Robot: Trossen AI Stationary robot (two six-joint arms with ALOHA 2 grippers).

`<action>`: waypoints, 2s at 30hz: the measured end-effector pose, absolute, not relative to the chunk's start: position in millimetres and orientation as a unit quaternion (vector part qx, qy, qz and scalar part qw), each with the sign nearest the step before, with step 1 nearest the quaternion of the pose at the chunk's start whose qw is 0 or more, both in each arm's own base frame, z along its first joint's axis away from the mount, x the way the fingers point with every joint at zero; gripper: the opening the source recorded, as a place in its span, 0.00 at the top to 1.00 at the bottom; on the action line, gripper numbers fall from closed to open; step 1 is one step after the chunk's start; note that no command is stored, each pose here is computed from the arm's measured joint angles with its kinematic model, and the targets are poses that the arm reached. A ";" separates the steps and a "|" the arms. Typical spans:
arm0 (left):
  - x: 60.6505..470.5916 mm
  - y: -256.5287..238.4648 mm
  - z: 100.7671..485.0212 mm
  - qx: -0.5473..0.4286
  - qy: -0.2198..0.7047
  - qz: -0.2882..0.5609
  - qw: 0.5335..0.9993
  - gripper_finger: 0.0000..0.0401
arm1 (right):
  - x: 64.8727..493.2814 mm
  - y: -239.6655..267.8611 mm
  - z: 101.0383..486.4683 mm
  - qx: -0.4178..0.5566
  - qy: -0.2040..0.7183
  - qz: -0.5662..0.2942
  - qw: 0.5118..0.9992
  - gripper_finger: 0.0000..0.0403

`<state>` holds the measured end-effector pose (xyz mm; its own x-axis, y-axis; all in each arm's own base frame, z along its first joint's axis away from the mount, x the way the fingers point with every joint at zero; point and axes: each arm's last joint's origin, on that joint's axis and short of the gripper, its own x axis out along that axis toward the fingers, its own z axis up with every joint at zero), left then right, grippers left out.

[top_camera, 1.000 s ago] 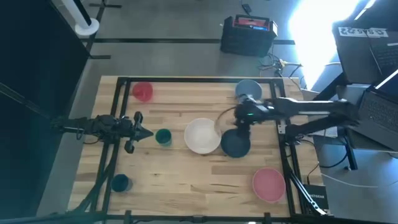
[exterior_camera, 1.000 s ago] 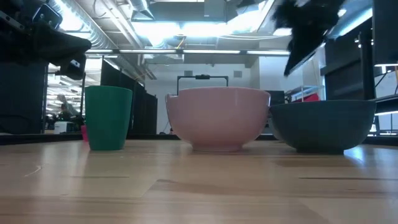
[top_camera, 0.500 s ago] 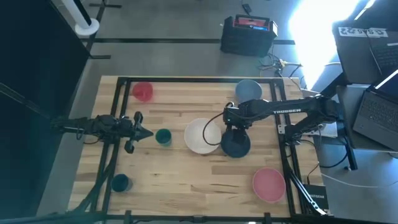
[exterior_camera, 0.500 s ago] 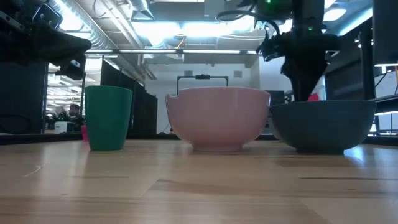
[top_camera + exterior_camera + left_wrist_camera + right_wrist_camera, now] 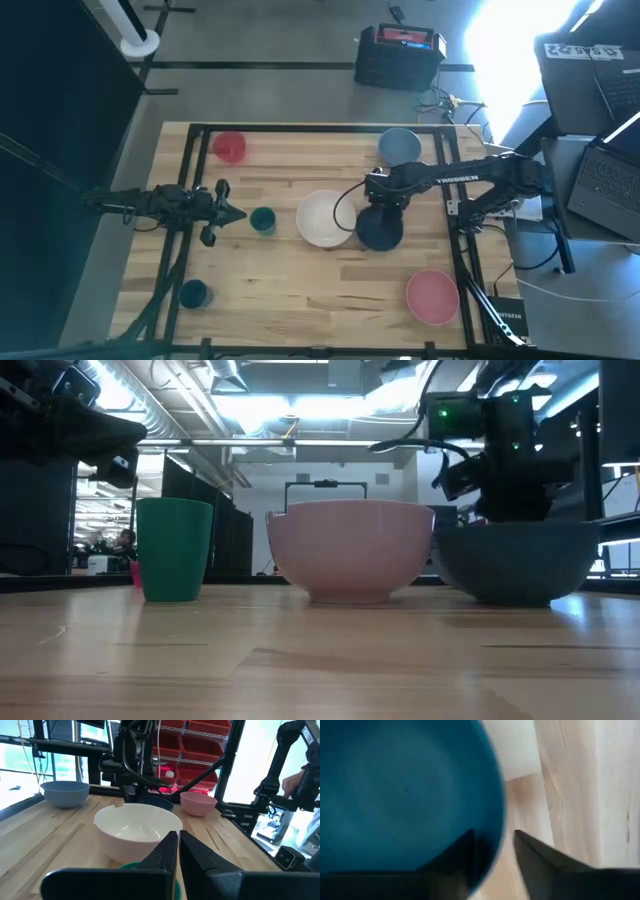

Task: Nest bowls inside each other
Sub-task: Stack the blue bowl on top of the white bowl, then stack the light blue bowl on top of the blue bowl

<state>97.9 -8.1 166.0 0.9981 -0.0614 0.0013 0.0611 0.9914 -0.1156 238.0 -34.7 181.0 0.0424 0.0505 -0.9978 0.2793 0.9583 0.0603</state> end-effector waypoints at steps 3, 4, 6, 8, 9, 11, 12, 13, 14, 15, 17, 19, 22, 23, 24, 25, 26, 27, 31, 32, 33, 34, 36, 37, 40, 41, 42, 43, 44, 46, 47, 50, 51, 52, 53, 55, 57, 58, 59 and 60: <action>98.0 -8.1 165.9 -0.058 0.001 -0.031 0.998 1.00 | 239.3 -34.5 184.8 0.134 0.687 -0.086 0.709 0.96; 97.9 -8.1 166.0 -0.058 0.001 -0.031 0.998 1.00 | 239.2 -34.3 187.8 0.140 0.690 -0.088 0.704 0.98; 97.9 -8.1 166.0 -0.058 0.001 -0.031 0.998 1.00 | 239.0 -34.0 198.6 0.145 0.695 -0.087 0.699 0.99; 97.9 -8.1 166.0 -0.058 0.001 -0.031 0.998 1.00 | 241.1 -34.1 220.8 0.147 0.680 -0.083 0.714 1.00; 97.9 -8.1 166.0 -0.058 0.001 -0.031 0.998 1.00 | 241.5 -33.9 234.6 0.148 0.672 -0.078 0.721 1.00; 97.9 -8.1 166.0 -0.058 0.001 -0.031 0.998 1.00 | 242.1 -33.9 263.0 0.148 0.656 -0.075 0.737 1.00; 97.9 -8.1 166.1 -0.058 0.001 -0.031 0.998 1.00 | 244.6 -34.1 276.6 0.148 0.644 -0.070 0.747 1.00; 97.9 -8.0 166.0 -0.058 0.001 -0.030 0.998 1.00 | 249.1 -34.3 291.2 0.147 0.624 -0.058 0.765 1.00; 97.9 -8.1 166.0 -0.058 0.001 -0.031 0.998 1.00 | 255.9 -35.2 303.7 0.145 0.601 -0.050 0.785 1.00; 97.9 -8.1 166.0 -0.058 0.001 -0.031 0.998 1.00 | 265.9 -37.9 306.2 0.139 0.594 -0.046 0.791 1.00; 97.9 -8.1 166.0 -0.058 0.001 -0.031 0.998 1.00 | 286.6 -44.3 305.4 0.125 0.591 -0.039 0.796 1.00; 97.9 -8.1 166.0 -0.058 0.001 -0.031 0.998 1.00 | 307.2 -51.2 303.0 0.112 0.587 -0.032 0.801 1.00; 98.0 -8.1 165.9 -0.058 0.001 -0.031 0.998 1.00 | 337.6 -62.3 296.5 0.092 0.581 -0.022 0.809 1.00; 98.0 -8.1 165.9 -0.058 0.001 -0.031 0.998 1.00 | 347.6 -66.2 293.6 0.085 0.579 -0.019 0.811 1.00; 98.0 -8.1 165.9 -0.058 0.001 -0.031 0.998 1.00 | 357.4 -70.2 290.3 0.078 0.577 -0.015 0.813 1.00; 98.0 -8.1 165.9 -0.058 0.001 -0.031 0.998 1.00 | 367.2 -74.2 286.6 0.071 0.575 -0.012 0.815 1.00; 98.0 -8.1 165.9 -0.058 0.001 -0.031 0.998 1.00 | 376.8 -78.4 282.6 0.064 0.573 -0.009 0.817 1.00; 97.9 -8.1 166.0 -0.058 0.001 -0.031 0.998 1.00 | 384.3 -81.1 277.2 0.059 0.574 -0.005 0.817 1.00; 98.0 -8.1 166.0 -0.058 0.001 -0.031 0.998 1.00 | 395.6 -82.7 257.2 0.061 0.599 0.007 0.799 1.00; 97.9 -8.1 166.0 -0.058 0.001 -0.031 0.998 1.00 | 396.6 -82.8 254.6 0.060 0.602 0.010 0.796 1.00; 97.9 -8.1 166.1 -0.058 0.001 -0.031 0.998 1.00 | 397.2 -82.8 252.5 0.063 0.605 0.010 0.794 1.00; 98.0 -8.1 165.9 -0.058 0.001 -0.031 0.998 1.00 | 398.2 -83.2 250.2 0.070 0.606 0.006 0.792 1.00; 97.9 -8.1 166.1 -0.058 0.001 -0.030 0.998 1.00 | 399.5 -83.4 248.0 0.086 0.605 0.005 0.791 0.97; 97.9 -8.1 166.0 -0.058 0.001 -0.031 0.998 1.00 | 398.7 -84.4 248.0 0.097 0.605 0.012 0.790 0.94; 98.0 -8.1 165.9 -0.058 0.001 -0.030 0.998 1.00 | 399.2 -82.8 249.0 0.144 0.595 0.044 0.790 0.81; 97.9 -8.1 166.0 -0.058 0.001 -0.031 0.998 1.00 | 400.5 -82.3 249.4 0.150 0.590 0.045 0.792 0.76; 97.9 -8.1 166.0 -0.058 0.001 -0.031 0.998 1.00 | 401.8 -82.0 249.8 0.150 0.585 0.044 0.796 0.70; 97.9 -8.1 166.1 -0.058 0.001 -0.031 0.998 1.00 | 402.2 -82.1 251.7 0.147 0.584 0.040 0.798 0.65; 97.9 -8.1 166.1 -0.058 0.001 -0.031 0.998 1.00 | 402.0 -83.2 254.4 0.139 0.586 0.027 0.798 0.61; 97.9 -8.1 166.0 -0.058 0.001 -0.031 0.998 1.00 | 394.0 -99.4 258.7 0.134 0.604 -0.027 0.785 0.58; 97.9 -8.1 166.0 -0.058 0.001 -0.031 0.998 1.00 | 389.3 -108.0 260.9 0.131 0.614 -0.054 0.776 0.57; 97.9 -8.1 166.0 -0.058 0.001 -0.031 0.998 1.00 | 373.6 -133.0 268.1 0.122 0.641 -0.133 0.746 0.54; 97.9 -8.1 166.0 -0.058 0.001 -0.031 0.998 1.00 | 368.0 -140.9 270.7 0.118 0.649 -0.159 0.735 0.53; 97.9 -8.1 166.0 -0.058 0.001 -0.031 0.998 1.00 | 362.1 -148.6 273.3 0.114 0.657 -0.184 0.722 0.52; 97.9 -8.1 166.1 -0.058 0.001 -0.031 0.998 1.00 | 356.1 -156.2 276.1 0.109 0.665 -0.208 0.709 0.51; 97.9 -8.1 166.1 -0.058 0.001 -0.031 0.998 1.00 | 343.4 -170.7 281.9 0.100 0.679 -0.255 0.681 0.49; 97.9 -8.1 166.1 -0.058 0.001 -0.031 0.998 1.00 | 329.2 -187.1 283.8 0.099 0.693 -0.294 0.650 0.48; 97.9 -8.1 166.0 -0.058 0.001 -0.031 0.998 1.00 | 321.2 -198.2 278.9 0.116 0.697 -0.307 0.638 0.49; 98.0 -8.0 166.0 -0.058 0.001 -0.030 0.998 1.00 | 314.2 -207.9 275.0 0.136 0.696 -0.317 0.629 0.49; 97.9 -8.1 166.1 -0.058 0.001 -0.031 0.998 1.00 | 307.6 -216.0 271.0 0.159 0.696 -0.323 0.622 0.49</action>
